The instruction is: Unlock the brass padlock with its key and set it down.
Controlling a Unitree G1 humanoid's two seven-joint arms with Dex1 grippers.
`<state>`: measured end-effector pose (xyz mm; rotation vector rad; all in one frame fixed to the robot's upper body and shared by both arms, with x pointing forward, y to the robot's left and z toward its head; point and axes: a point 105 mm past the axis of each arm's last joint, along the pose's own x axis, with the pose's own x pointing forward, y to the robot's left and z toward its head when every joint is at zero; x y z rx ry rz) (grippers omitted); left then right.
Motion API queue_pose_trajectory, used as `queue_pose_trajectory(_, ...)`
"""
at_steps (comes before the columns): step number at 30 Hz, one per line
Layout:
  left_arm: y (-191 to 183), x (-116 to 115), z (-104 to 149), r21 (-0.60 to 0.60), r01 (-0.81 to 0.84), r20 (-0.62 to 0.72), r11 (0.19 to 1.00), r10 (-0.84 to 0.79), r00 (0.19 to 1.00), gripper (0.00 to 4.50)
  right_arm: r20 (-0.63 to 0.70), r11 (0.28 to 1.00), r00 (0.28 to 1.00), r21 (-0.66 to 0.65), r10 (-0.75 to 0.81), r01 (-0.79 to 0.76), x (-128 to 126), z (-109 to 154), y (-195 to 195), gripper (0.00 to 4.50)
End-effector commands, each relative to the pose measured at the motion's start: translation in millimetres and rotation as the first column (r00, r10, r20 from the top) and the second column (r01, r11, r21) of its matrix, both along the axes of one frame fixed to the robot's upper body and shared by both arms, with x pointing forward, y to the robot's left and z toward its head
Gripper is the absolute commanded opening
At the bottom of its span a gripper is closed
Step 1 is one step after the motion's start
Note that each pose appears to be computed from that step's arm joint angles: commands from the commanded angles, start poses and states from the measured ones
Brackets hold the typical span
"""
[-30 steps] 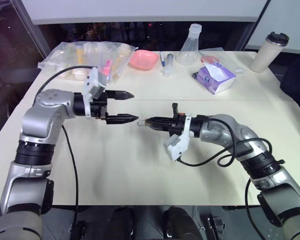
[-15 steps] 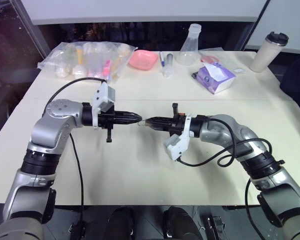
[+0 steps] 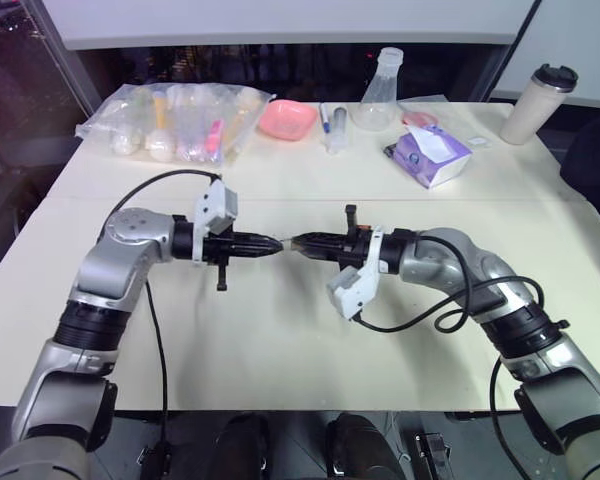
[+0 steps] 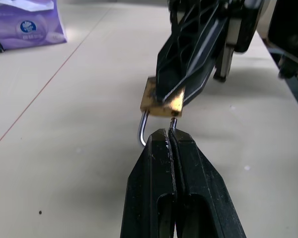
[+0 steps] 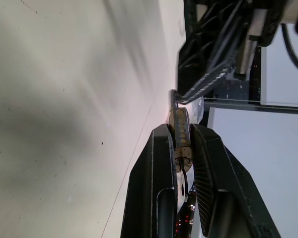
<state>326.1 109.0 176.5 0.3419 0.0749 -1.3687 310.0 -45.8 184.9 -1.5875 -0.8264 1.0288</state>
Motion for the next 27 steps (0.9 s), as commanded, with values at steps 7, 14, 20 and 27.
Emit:
queue_pose_trajectory(7, 3, 18, 8, -0.036, -0.057, 0.059, 0.998, 0.059, 0.997, 0.04, 0.041, 0.998, 0.999, 0.053, 0.033, -0.035, -9, 21, 5, 0.0)
queue_pose_trajectory(14, 30, 10, -8, 0.069, -0.06, 0.015, 0.996, 0.059, 0.998, 0.04, -0.012, 0.998, 1.0, 0.063, 0.012, -0.011, -7, 13, 1, 0.0)
queue_pose_trajectory(20, 58, 11, -9, 0.121, -0.127, 0.025, 0.985, 0.125, 0.992, 0.04, -0.052, 0.997, 0.997, 0.059, -0.05, 0.053, 12, -12, -7, 0.0)
queue_pose_trajectory(27, 56, 8, 6, 0.083, -0.143, 0.047, 0.986, 0.14, 0.989, 0.04, -0.146, 0.985, 0.977, 0.049, -0.155, 0.164, 46, -58, -17, 0.0)
